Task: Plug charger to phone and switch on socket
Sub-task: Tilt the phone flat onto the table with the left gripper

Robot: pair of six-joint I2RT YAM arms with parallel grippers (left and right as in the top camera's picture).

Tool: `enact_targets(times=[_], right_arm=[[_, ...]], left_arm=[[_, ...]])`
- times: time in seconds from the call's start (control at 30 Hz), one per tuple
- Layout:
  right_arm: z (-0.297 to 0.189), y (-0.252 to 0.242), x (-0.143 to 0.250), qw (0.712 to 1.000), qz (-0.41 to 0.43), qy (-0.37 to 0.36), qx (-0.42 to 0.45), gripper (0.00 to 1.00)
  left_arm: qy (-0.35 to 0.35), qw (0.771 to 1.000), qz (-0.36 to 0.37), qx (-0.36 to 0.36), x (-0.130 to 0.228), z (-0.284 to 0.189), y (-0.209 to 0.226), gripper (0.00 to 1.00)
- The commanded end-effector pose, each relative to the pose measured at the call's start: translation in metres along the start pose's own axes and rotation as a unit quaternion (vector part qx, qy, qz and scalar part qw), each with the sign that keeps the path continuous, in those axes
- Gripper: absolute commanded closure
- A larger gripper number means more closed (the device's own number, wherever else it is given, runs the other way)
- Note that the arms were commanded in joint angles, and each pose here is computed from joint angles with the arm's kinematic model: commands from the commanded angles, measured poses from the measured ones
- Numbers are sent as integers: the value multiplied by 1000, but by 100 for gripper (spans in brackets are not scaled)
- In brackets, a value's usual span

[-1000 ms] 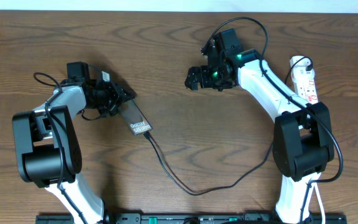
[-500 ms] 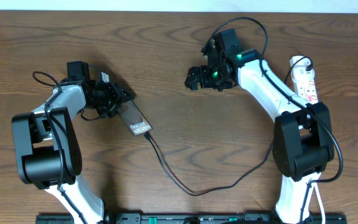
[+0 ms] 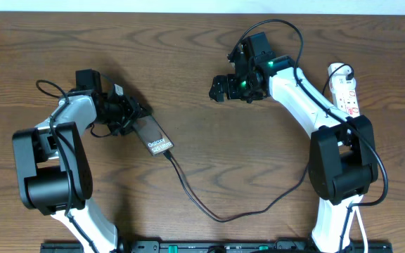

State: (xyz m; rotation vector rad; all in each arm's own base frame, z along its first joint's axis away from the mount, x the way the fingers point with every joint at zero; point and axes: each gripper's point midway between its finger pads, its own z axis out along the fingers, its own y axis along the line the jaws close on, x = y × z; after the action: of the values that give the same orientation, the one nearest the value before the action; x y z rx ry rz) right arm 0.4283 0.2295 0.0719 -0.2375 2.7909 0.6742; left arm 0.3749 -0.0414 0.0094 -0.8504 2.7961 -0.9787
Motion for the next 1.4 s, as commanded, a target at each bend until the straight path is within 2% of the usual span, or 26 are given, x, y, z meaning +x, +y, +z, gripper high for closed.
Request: enact_targets(times=[0.0, 1.37], right_arm=[[-14, 11, -9, 1000, -7, -18, -6, 1], [-14, 11, -9, 1000, -7, -19, -6, 1]], left_arm=[[11, 992, -32, -122, 13, 18, 67, 48], [55, 986, -57, -144, 37, 14, 76, 48]])
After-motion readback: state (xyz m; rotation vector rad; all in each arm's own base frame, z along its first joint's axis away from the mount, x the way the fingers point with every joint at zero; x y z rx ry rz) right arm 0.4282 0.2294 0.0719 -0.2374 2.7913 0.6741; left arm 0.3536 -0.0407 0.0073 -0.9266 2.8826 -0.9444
